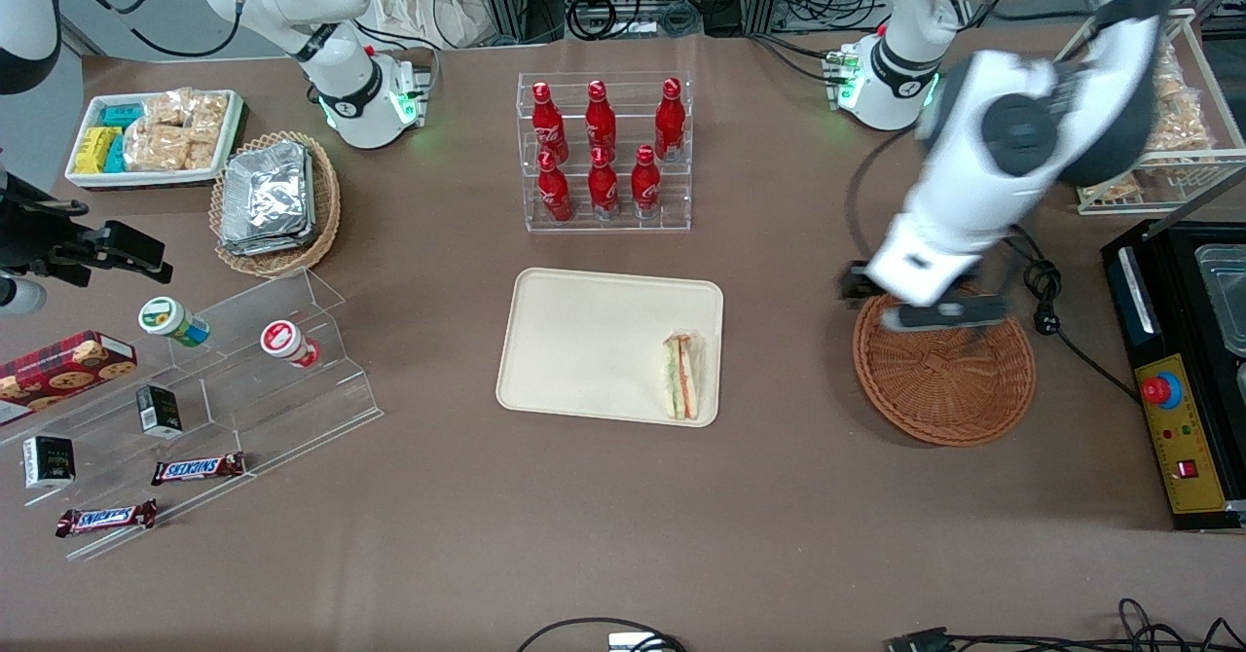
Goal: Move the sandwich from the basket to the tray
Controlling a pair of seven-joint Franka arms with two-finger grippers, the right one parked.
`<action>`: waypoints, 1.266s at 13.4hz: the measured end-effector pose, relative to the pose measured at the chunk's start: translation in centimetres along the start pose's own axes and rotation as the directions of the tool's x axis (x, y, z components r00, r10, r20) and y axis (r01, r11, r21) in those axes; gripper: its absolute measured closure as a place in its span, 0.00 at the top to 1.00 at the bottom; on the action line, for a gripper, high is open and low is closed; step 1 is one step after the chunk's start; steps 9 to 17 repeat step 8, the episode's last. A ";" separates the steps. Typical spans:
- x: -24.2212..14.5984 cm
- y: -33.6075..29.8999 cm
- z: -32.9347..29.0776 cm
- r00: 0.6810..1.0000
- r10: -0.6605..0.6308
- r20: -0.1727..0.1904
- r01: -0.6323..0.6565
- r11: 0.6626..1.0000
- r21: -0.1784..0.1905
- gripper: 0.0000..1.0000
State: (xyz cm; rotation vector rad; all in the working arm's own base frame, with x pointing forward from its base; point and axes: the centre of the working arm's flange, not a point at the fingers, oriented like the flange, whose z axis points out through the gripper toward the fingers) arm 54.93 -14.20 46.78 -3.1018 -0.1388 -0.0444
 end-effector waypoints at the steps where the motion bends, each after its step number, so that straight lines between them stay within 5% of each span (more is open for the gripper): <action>1: 0.9 -3.7 -1.1 1.000 -0.027 0.001 0.027 1.000 0.003 1.00; 6: 3.8 -15.6 -8.1 0.992 -0.117 0.047 0.116 0.993 0.013 1.00; 8: 4.8 -15.9 -9.5 0.990 -0.122 0.075 0.121 0.993 0.011 1.00; 17: 4.8 -15.9 -9.5 0.990 -0.122 0.075 0.121 0.993 0.011 1.00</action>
